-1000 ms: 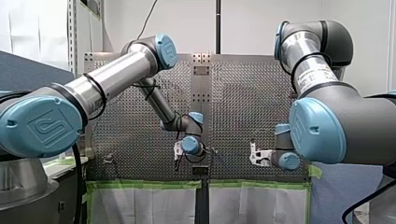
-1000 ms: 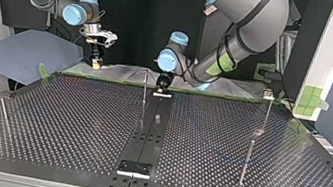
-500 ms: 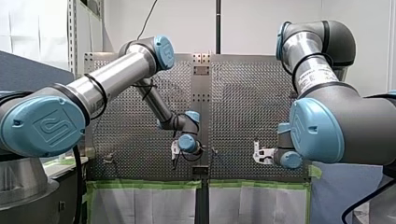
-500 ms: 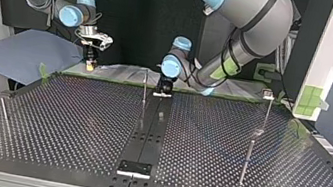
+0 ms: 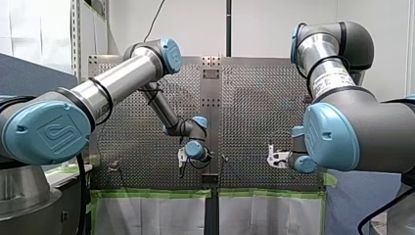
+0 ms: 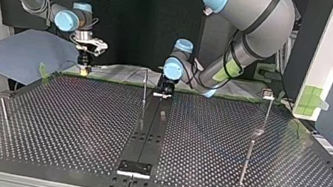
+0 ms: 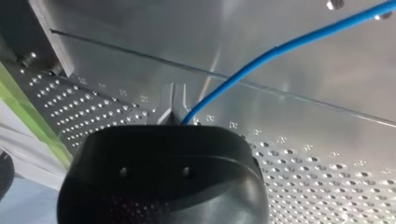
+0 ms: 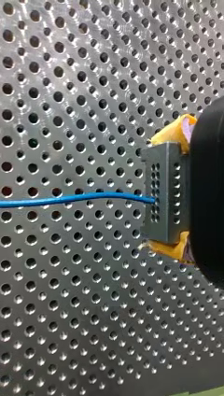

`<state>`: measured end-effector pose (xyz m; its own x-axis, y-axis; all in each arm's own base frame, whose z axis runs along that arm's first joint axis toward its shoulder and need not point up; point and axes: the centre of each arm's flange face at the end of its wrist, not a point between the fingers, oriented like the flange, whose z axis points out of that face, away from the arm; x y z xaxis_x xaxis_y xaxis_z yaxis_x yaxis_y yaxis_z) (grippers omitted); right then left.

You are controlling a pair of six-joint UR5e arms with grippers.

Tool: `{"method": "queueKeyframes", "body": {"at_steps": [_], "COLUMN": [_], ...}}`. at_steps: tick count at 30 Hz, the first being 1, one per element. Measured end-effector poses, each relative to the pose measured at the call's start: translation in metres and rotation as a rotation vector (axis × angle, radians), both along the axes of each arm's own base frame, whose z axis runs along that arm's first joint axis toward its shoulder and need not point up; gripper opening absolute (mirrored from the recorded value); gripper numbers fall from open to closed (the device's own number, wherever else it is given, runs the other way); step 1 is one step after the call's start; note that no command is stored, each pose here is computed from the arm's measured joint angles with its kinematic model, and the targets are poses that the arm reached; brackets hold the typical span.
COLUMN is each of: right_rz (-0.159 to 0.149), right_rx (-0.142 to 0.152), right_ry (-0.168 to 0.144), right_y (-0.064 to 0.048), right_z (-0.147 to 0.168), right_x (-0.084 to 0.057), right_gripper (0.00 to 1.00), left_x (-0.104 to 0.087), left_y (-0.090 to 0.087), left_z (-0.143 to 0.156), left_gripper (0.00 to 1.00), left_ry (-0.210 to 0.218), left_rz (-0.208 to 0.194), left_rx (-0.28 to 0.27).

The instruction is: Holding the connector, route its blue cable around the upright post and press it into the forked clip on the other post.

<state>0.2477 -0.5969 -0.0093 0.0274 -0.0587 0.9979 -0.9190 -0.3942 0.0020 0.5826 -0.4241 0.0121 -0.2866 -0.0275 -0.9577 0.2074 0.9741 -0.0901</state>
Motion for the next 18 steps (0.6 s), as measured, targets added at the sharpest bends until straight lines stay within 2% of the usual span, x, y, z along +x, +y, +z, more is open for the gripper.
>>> {"method": "queueKeyframes", "body": {"at_steps": [18], "right_rz": [-0.020], "right_rx": [-0.030], "right_ry": [-0.023], "right_y": [-0.022], "right_z": [0.009], "right_x": [-0.011], "right_gripper": [0.00], "left_x": [0.004], "left_y": [0.004], "left_z": [0.001], "left_gripper": [0.00], "left_ry": [0.000], "left_rz": [0.007], "left_rx": [-0.004]}}
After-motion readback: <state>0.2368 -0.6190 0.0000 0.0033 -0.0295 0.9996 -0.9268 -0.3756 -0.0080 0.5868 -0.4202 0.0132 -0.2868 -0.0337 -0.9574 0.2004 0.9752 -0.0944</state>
